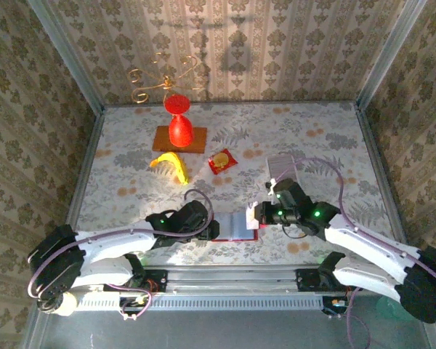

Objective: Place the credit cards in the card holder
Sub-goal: Insert the credit card into the card slot.

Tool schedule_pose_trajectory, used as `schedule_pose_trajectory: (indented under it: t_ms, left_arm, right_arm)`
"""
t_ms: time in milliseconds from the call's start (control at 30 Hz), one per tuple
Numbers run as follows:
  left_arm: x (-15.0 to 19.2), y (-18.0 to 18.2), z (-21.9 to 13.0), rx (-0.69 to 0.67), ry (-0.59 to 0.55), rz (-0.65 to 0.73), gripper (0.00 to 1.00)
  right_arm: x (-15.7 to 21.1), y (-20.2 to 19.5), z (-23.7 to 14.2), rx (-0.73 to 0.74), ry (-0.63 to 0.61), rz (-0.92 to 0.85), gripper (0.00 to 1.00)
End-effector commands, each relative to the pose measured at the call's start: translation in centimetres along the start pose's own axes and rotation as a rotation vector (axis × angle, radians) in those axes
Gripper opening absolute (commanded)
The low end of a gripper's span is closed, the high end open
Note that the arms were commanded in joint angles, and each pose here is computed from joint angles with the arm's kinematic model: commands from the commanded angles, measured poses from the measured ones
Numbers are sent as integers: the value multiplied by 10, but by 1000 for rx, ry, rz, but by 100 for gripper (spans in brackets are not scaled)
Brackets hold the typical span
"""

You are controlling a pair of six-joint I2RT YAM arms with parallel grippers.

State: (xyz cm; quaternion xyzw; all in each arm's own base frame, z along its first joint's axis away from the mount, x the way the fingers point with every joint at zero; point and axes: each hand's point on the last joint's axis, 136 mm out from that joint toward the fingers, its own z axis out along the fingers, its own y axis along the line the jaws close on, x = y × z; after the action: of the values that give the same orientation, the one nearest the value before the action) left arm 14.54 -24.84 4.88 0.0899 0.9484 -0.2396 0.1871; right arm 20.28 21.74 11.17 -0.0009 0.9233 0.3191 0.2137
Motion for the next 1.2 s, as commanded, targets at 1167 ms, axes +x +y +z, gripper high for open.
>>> schedule_pose_trajectory:
  t_ms: [1167]
  left_arm:
    - [9, 0, 28, -88, 103, 40, 51]
  right_arm:
    - [5, -1, 74, -7, -14, 146, 0]
